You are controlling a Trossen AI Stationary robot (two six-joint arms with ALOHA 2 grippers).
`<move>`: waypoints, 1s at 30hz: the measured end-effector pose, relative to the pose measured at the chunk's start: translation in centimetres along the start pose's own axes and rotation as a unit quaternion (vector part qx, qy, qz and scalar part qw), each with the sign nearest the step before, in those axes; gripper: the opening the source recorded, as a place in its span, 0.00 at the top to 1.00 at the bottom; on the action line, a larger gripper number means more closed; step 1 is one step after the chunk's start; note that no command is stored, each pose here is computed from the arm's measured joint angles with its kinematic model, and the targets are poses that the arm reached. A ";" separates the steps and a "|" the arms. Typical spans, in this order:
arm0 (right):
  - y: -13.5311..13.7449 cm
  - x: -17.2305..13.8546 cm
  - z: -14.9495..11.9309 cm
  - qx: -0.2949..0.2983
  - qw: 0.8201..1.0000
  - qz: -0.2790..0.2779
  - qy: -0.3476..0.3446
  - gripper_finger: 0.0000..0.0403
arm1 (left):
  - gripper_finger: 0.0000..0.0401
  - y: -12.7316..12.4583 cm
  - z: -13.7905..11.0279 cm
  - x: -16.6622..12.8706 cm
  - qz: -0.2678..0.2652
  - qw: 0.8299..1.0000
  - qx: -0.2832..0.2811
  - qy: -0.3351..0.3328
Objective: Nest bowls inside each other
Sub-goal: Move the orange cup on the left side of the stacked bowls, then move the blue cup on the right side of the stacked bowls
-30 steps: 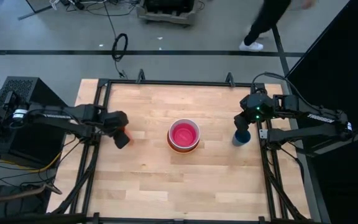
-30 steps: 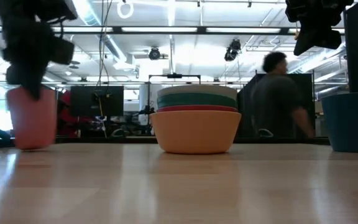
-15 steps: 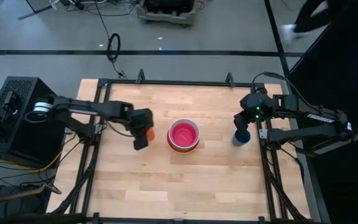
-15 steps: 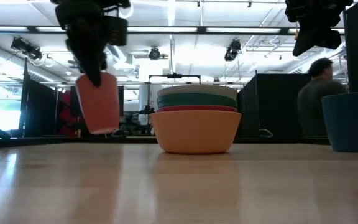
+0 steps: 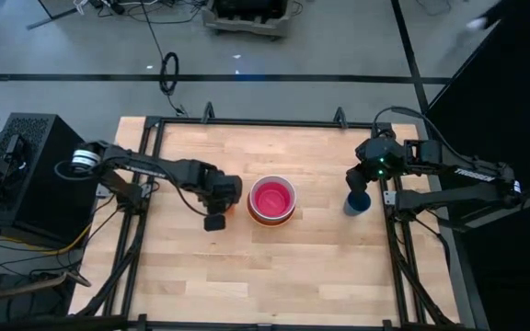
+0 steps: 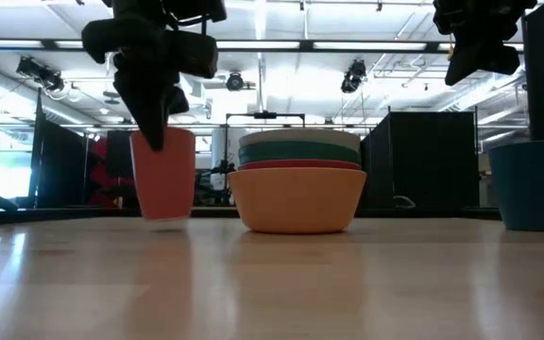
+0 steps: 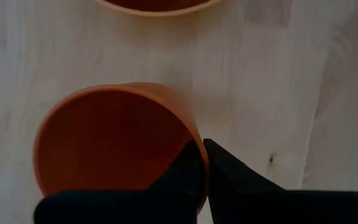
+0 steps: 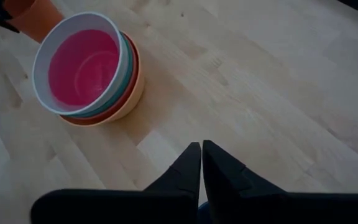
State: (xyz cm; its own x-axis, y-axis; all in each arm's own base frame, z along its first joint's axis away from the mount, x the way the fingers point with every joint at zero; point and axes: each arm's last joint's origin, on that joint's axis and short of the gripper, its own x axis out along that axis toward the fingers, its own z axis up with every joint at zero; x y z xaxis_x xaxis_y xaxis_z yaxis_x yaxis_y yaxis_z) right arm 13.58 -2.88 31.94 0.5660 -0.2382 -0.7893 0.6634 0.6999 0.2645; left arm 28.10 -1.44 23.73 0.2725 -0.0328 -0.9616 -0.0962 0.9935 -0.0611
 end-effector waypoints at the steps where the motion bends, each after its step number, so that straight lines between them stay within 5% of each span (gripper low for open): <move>1: 0.0 0.0 0.0 0.000 1.000 -0.001 -0.001 0.98 | 1.00 -0.1 0.1 0.2 0.002 1.000 0.002 0.001; 23: 0.0 0.0 0.0 0.001 1.000 -0.008 -0.006 0.93 | 0.85 -0.4 0.8 0.9 -0.003 1.000 0.002 -0.018; 30: 0.0 0.0 0.0 -0.010 1.000 -0.005 -0.004 0.86 | 0.75 -0.7 2.6 -2.0 0.003 0.998 0.006 -0.055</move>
State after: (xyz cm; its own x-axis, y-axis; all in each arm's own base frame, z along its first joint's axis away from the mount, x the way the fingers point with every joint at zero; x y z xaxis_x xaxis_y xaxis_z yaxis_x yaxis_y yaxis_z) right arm 13.57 -2.92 31.95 0.5629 -0.2505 -0.7876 0.6593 0.7108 0.2451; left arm 30.14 -1.81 26.36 0.3752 -0.0145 -0.9268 -0.0874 0.9949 -0.0509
